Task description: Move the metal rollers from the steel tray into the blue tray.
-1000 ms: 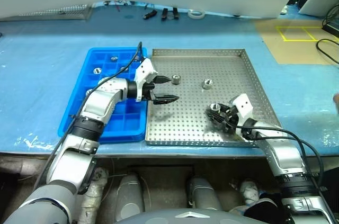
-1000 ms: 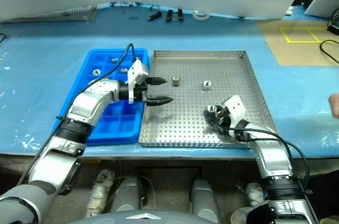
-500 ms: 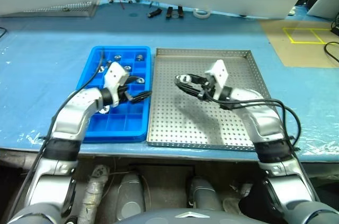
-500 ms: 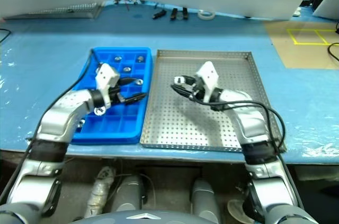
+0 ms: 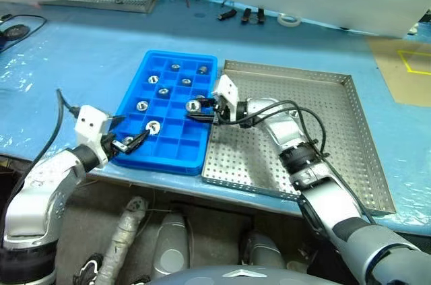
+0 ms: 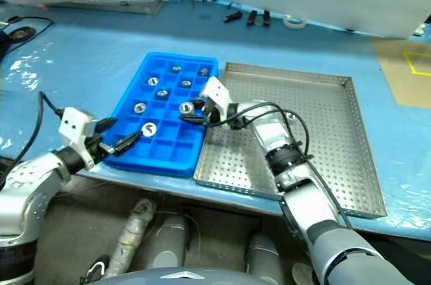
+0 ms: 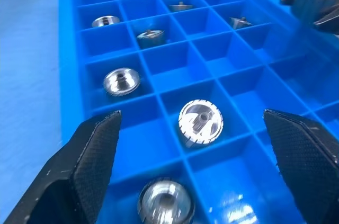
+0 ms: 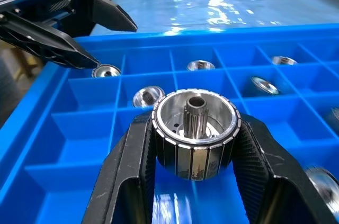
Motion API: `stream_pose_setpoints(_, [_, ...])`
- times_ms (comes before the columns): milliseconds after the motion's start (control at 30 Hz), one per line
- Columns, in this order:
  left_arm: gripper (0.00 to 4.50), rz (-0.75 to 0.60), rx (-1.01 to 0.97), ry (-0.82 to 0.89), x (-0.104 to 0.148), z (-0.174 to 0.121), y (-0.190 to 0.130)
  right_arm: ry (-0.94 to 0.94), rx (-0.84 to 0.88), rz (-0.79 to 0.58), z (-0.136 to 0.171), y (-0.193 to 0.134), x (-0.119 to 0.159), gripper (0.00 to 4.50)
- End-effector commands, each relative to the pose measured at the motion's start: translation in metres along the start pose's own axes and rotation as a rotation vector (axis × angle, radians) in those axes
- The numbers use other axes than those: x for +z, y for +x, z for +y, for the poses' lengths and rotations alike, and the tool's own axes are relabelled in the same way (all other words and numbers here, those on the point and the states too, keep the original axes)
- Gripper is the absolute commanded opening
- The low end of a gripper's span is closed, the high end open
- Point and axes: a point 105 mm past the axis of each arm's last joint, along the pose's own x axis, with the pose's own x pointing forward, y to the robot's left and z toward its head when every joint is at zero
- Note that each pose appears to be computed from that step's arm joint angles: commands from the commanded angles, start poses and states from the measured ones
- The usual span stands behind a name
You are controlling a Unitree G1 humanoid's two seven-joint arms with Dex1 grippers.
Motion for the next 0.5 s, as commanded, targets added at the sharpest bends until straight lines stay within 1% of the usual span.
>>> stream_pose_setpoints(33, [4.5,-0.053,0.011,0.021,0.017,-0.004,-0.004,-0.019,-0.05,-0.022,-0.014,0.006,0.008,1.63])
stream_pose_setpoints(167, [4.5,-0.05,-0.015,0.008,0.015,-0.013,0.0,0.002,-0.082,-0.008,-0.022,0.01,0.002,1.63])
stream_pose_setpoints(367, [4.5,-0.053,-0.055,-0.001,0.016,-0.02,0.009,-0.001,-0.117,0.028,-0.024,0.017,-0.01,1.63])
stream_pose_setpoints(500, [4.5,-0.059,-0.079,-0.006,0.018,-0.023,0.012,-0.008,-0.136,0.033,-0.027,0.016,-0.012,1.63])
